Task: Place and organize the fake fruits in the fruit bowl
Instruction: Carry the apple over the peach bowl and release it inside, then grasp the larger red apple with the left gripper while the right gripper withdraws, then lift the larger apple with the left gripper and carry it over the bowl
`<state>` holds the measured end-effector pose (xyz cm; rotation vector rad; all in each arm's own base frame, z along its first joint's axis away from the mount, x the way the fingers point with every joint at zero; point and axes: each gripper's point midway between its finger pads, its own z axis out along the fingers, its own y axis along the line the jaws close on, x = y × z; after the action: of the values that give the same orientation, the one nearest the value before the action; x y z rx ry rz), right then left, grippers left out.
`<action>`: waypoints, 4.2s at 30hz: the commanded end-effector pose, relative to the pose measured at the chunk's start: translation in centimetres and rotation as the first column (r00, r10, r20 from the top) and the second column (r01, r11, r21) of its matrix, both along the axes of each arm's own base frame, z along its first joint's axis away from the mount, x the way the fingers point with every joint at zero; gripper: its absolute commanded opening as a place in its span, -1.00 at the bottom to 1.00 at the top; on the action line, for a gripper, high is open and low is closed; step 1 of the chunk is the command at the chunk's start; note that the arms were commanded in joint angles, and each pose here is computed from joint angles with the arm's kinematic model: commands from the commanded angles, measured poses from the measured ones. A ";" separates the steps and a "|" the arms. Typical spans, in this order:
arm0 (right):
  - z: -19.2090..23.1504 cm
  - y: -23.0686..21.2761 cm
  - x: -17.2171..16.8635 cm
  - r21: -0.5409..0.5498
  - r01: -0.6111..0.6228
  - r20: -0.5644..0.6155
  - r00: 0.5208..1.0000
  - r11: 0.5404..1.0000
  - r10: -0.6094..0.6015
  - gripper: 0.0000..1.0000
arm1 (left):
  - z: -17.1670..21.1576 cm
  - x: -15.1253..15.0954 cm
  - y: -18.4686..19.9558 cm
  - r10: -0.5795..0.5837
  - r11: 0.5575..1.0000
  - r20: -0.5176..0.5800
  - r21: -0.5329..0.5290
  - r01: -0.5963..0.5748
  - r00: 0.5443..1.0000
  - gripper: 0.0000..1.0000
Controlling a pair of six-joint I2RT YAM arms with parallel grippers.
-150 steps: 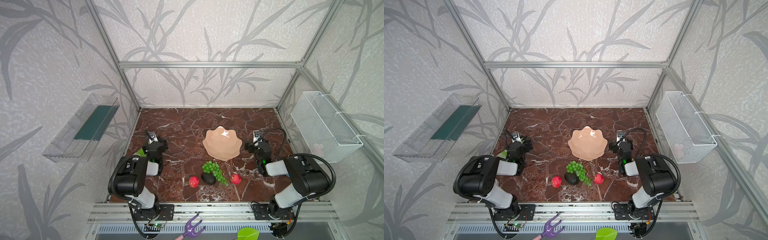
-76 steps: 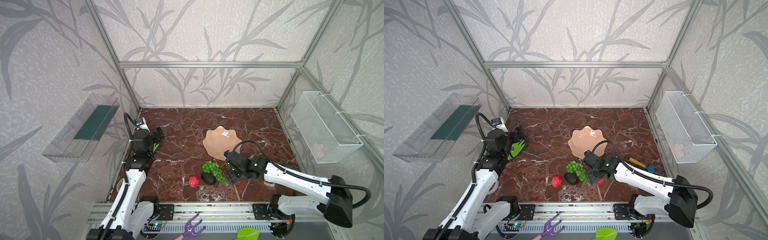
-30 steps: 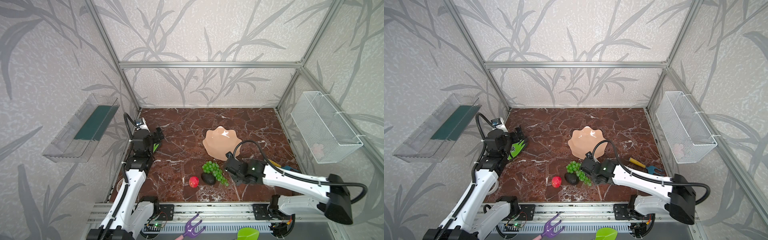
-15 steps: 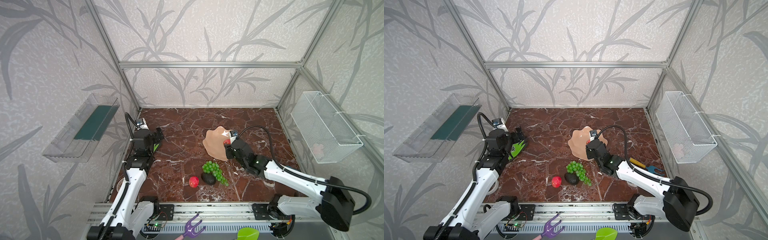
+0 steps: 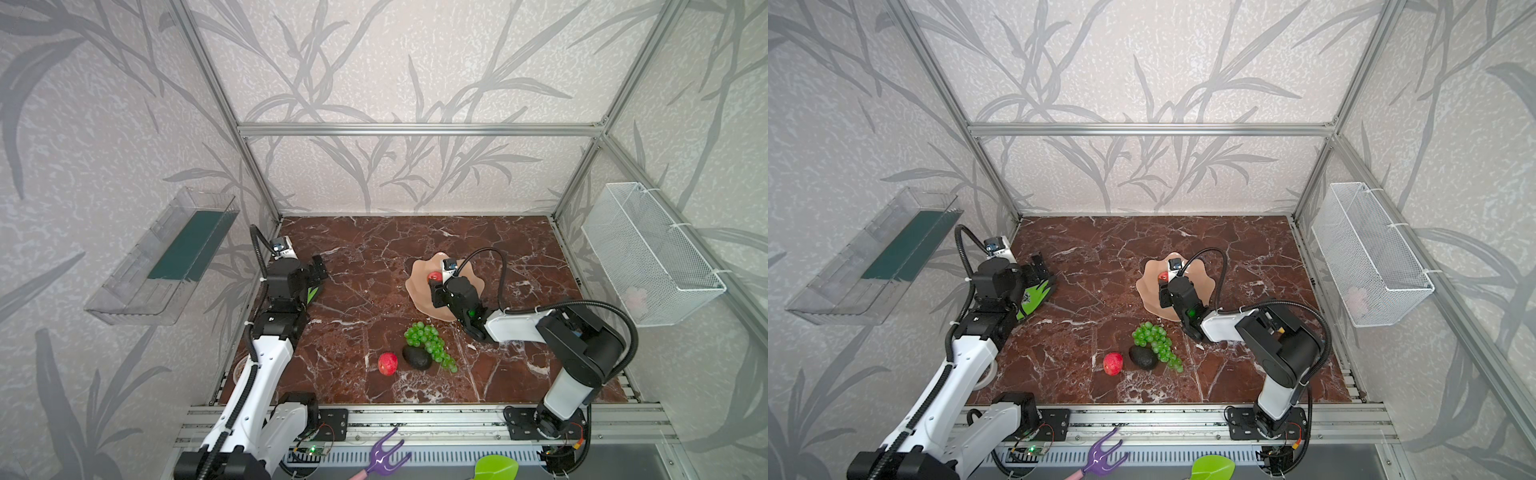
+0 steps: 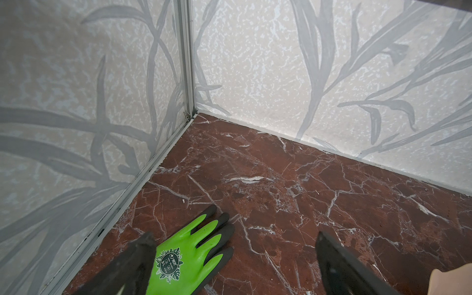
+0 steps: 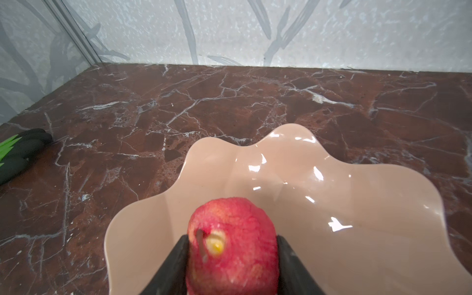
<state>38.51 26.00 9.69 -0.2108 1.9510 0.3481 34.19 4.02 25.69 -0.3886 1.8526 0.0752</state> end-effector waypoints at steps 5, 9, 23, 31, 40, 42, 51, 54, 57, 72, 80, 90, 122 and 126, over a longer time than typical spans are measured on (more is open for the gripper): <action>0.1 0.6 1.9 0.059 0.024 0.065 0.997 0.998 -0.028 -0.09 | -0.2 0.1 0.3 0.016 1.000 -0.005 -0.002 -0.016 1.000 0.95; -1.2 0.5 2.2 0.050 0.034 0.038 0.999 0.998 -0.036 -0.08 | -0.1 0.1 0.3 0.016 1.000 -0.005 -0.002 -0.016 1.000 0.95; -3.3 0.1 1.9 0.022 0.053 -0.064 0.997 0.998 -0.051 0.20 | 0.0 0.0 0.4 0.017 1.000 0.000 0.000 -0.017 1.000 0.95; -1.5 -0.6 1.6 0.016 0.072 -0.057 0.996 0.997 -0.071 0.44 | 0.0 0.0 0.4 0.018 1.000 0.002 -0.003 -0.018 1.000 0.95; 7.6 -2.0 1.1 -0.007 0.100 -0.011 0.995 0.995 -0.100 0.69 | -0.1 0.0 -0.8 -0.038 0.998 -0.020 -0.047 0.037 0.999 0.97; 9.2 -2.4 0.7 -0.015 0.097 -0.016 0.995 0.995 -0.097 0.73 | -0.3 0.0 -1.8 -0.081 0.995 -0.041 -0.066 0.078 0.996 0.95; 10.2 -5.6 -2.7 -0.113 0.064 -0.102 0.992 0.992 -0.076 0.86 | -4.4 -3.9 -9.7 -0.425 0.884 -0.243 -0.321 0.341 0.872 0.85; 10.1 -6.4 -3.6 -0.091 0.057 -0.098 0.993 0.994 -0.066 0.91 | -5.4 -6.6 -12.4 -0.485 0.866 -0.333 -0.309 0.392 0.809 0.85; 10.0 -7.4 -3.8 -0.055 0.077 -0.097 0.992 0.996 -0.082 0.94 | -7.0 -9.1 -14.5 -0.534 0.839 -0.394 -0.356 0.412 0.748 0.85; 9.2 -8.3 -3.6 -0.014 0.092 -0.117 0.989 0.996 -0.093 0.93 | -15.2 -19.2 -19.3 -0.651 0.754 -0.524 -0.531 0.387 0.549 0.83; 8.7 -8.5 -3.6 0.009 0.113 -0.128 0.986 0.994 -0.111 0.92 | -18.4 -20.3 -21.0 -0.668 0.742 -0.547 -0.535 0.404 0.504 0.82; 7.9 -9.0 -3.6 0.010 0.133 -0.138 0.982 0.991 -0.130 0.92 | -20.0 -19.9 -22.5 -0.681 0.733 -0.559 -0.521 0.438 0.474 0.80; 6.4 -10.4 -3.3 0.043 0.184 -0.177 0.969 0.982 -0.174 0.90 | -16.2 -17.7 -24.3 -0.700 0.706 -0.549 -0.435 0.559 0.457 0.01; 7.4 -10.9 -3.5 0.059 0.187 -0.168 0.970 0.981 -0.174 0.90 | -12.9 -16.3 -25.1 -0.708 0.688 -0.544 -0.383 0.617 0.451 0.01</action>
<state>35.05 15.41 15.78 0.0274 2.1249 0.2988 16.97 -21.35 10.96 0.3235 2.6427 -0.6113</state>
